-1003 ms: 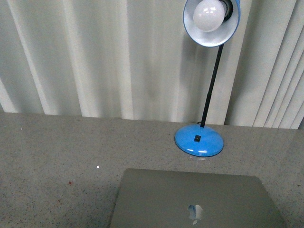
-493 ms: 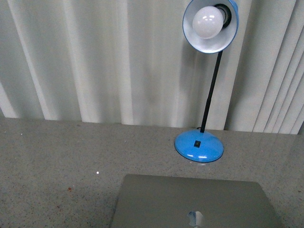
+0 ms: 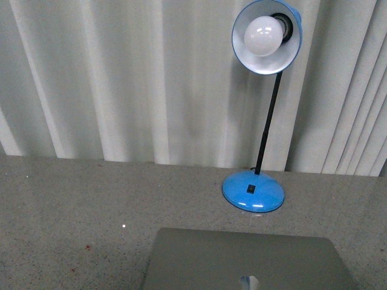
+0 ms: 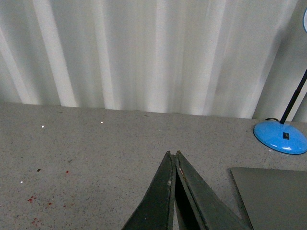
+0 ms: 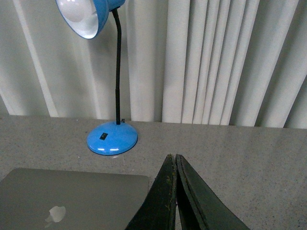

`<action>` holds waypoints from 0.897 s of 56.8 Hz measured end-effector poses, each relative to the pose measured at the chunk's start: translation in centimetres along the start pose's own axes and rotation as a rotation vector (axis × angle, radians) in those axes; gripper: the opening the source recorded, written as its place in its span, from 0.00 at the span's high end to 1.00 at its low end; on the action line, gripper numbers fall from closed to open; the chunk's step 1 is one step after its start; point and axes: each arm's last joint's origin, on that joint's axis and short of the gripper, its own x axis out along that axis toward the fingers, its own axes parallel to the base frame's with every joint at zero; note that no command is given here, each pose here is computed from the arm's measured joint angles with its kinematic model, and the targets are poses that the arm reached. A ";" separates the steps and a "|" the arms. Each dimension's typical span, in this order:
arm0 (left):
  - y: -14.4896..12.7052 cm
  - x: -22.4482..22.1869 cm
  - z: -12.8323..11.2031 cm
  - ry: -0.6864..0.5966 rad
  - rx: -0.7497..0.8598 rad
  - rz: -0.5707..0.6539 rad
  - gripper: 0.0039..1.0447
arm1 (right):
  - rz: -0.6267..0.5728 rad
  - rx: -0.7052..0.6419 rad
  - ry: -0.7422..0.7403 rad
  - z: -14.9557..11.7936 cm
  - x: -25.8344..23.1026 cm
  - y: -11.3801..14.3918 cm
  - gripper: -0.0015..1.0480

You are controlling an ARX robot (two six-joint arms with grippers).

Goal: Close laptop

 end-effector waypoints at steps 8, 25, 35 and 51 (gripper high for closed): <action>0.0 -0.5 -0.2 0.013 0.000 0.001 0.97 | 0.001 0.000 0.003 -0.2 -0.9 0.0 0.97; 0.0 -1.3 -0.3 0.006 -0.001 0.000 0.89 | 0.001 0.000 0.006 -0.3 -1.0 0.0 0.90; 0.0 -1.3 -0.3 0.007 -0.001 0.000 0.58 | 0.001 0.000 0.006 -0.3 -1.0 0.0 0.59; 0.0 -1.3 -0.3 0.006 -0.001 0.000 0.06 | 0.000 0.000 0.005 -0.3 -1.0 0.0 0.09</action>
